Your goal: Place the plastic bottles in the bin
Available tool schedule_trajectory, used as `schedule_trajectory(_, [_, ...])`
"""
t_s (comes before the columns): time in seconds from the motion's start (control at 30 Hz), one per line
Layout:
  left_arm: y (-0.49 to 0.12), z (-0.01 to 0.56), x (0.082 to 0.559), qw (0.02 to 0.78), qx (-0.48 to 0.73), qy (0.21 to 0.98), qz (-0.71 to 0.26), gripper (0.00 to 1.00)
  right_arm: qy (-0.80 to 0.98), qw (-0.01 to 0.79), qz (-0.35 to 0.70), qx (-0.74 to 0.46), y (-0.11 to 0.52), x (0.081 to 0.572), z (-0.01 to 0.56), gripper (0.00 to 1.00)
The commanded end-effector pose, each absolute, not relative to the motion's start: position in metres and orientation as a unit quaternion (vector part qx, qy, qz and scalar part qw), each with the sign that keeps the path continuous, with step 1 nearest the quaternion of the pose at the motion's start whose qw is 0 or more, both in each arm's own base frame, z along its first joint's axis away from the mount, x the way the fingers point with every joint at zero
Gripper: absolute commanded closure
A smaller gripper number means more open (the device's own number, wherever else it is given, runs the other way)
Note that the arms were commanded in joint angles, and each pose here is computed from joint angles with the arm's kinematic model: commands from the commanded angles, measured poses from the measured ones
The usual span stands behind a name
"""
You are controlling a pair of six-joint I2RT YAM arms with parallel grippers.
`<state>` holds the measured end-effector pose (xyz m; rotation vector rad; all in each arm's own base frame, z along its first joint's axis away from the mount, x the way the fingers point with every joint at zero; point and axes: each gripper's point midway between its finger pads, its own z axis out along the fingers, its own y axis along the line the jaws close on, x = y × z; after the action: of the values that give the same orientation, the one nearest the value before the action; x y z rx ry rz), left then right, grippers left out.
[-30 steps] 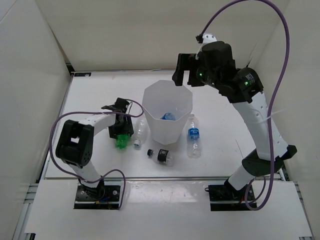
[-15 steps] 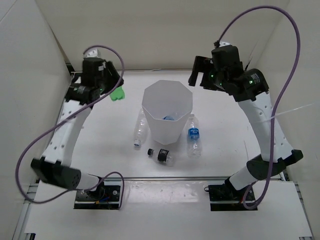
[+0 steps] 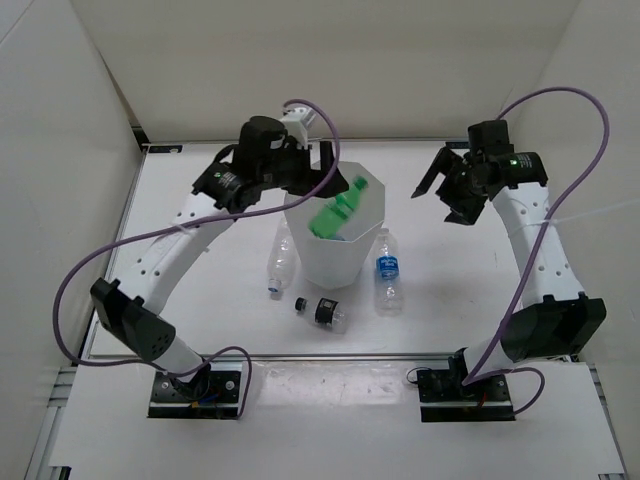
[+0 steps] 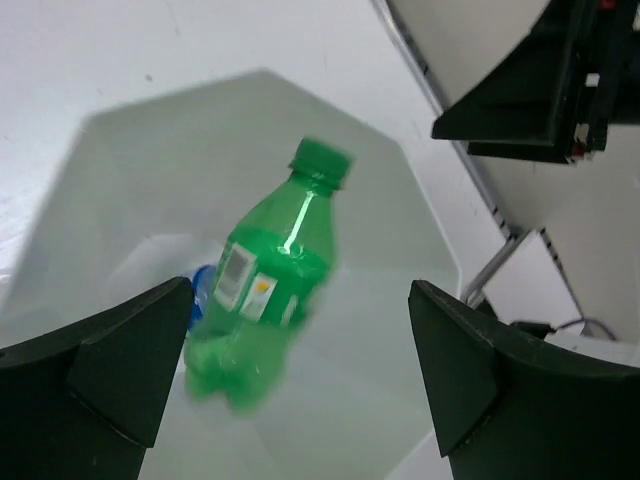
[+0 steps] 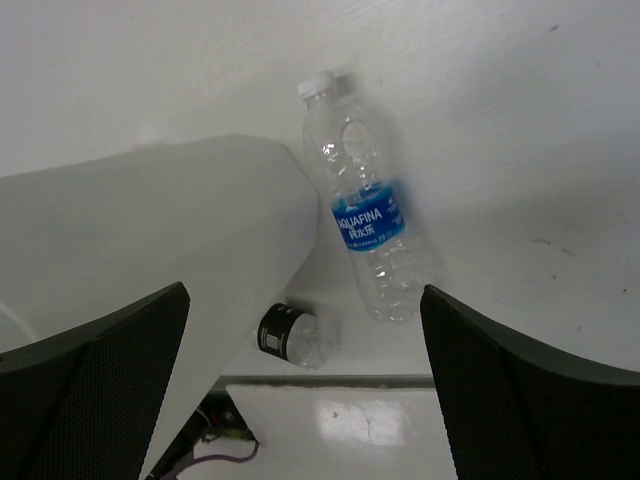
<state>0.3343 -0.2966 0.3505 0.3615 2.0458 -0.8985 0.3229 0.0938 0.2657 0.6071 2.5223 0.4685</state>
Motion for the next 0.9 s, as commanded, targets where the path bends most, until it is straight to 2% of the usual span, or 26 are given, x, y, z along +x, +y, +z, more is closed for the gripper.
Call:
schedule_trajectory(0.0, [-0.300,0.386,0.314,0.457,0.187,0.785,-0.373,0.00,0.930,0.231,0.220,0.184,0.119,0.316,0.259,0.00])
schedule_trajectory(0.17, [-0.273,0.412,0.318,0.505,0.151,0.783,-0.331,0.00,0.955,0.167,0.184,0.164,0.126,0.309,0.199,0.00])
schedule_trajectory(0.3, [-0.226,0.404,0.328,0.538,0.056,0.802,-0.253,0.00,0.970,0.123,0.156,0.139,0.134,0.302,0.146,0.00])
schedule_trajectory(0.43, [-0.190,0.359,0.325,0.502,0.004,0.837,-0.220,0.00,0.984,0.065,0.124,0.112,0.138,0.289,0.091,0.00])
schedule_trajectory(0.53, [-0.160,0.320,0.322,0.455,-0.048,0.871,-0.179,0.00,0.986,0.050,0.117,0.104,0.141,0.289,0.076,0.02])
schedule_trajectory(0.67, [-0.126,0.275,0.312,0.412,-0.103,0.895,-0.139,0.00,0.985,0.032,0.136,0.096,0.148,0.286,0.063,0.09])
schedule_trajectory(0.73, [-0.112,0.263,0.311,0.409,-0.129,0.893,-0.132,0.00,0.985,0.029,0.142,0.089,0.151,0.289,0.060,0.17])
schedule_trajectory(0.77, [-0.108,0.257,0.308,0.408,-0.133,0.893,-0.133,0.00,0.986,0.020,0.138,0.091,0.150,0.286,0.057,0.22])
schedule_trajectory(0.8, [-0.102,0.246,0.304,0.401,-0.145,0.895,-0.129,0.00,0.986,0.019,0.138,0.095,0.148,0.288,0.060,0.35])
schedule_trajectory(0.87, [-0.089,0.234,0.302,0.390,-0.167,0.897,-0.122,0.00,0.985,0.017,0.128,0.115,0.137,0.288,0.058,0.46])
